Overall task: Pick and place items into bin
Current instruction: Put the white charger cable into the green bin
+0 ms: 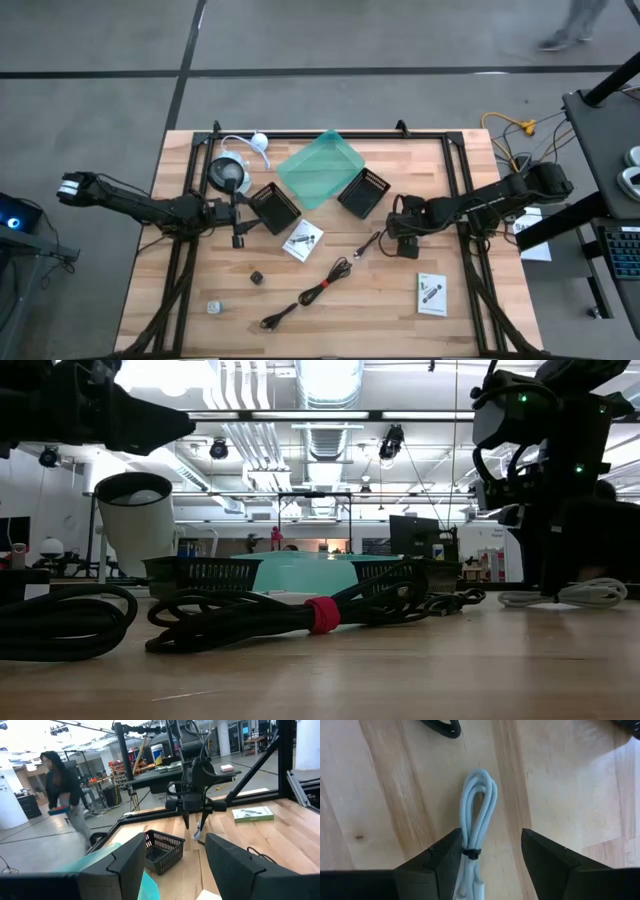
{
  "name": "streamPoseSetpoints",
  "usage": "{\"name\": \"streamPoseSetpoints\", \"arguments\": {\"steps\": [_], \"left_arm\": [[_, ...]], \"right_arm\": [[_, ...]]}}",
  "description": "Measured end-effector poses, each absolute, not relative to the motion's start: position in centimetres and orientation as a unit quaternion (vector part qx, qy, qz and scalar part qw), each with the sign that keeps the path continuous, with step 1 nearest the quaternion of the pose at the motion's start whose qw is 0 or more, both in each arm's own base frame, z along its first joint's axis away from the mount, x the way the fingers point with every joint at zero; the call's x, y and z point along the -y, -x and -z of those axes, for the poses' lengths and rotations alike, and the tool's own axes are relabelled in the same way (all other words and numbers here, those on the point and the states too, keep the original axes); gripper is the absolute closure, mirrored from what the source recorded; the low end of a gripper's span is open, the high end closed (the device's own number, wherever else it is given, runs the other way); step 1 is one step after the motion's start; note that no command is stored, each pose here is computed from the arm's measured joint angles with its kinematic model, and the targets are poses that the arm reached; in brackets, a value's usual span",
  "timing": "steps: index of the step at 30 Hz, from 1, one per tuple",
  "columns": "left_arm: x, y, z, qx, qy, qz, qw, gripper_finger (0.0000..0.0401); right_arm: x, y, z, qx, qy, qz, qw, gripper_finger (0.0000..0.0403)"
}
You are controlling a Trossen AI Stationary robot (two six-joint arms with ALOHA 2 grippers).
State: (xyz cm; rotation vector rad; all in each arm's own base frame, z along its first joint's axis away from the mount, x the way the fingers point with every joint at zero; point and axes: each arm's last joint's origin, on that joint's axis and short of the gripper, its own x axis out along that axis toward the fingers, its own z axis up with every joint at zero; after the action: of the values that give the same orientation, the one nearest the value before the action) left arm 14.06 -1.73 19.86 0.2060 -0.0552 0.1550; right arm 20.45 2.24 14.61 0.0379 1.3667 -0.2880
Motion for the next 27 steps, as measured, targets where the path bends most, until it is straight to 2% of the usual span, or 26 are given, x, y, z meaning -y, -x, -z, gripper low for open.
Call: {"name": "streamPoseSetpoints", "arguments": {"steps": [13, 27], "left_arm": [[1.8, -14.4, -19.6, 0.016, -0.106, -0.08, 0.991, 0.0212], [1.8, -14.4, -19.6, 0.014, -0.106, -0.08, 0.991, 0.0212]], "right_arm": [[-2.3, -20.4, -15.1, -0.62, -0.033, 0.119, 0.775, 0.0214], [-2.3, -20.5, -13.9, -0.641, -0.028, 0.123, 0.757, 0.0214]]}}
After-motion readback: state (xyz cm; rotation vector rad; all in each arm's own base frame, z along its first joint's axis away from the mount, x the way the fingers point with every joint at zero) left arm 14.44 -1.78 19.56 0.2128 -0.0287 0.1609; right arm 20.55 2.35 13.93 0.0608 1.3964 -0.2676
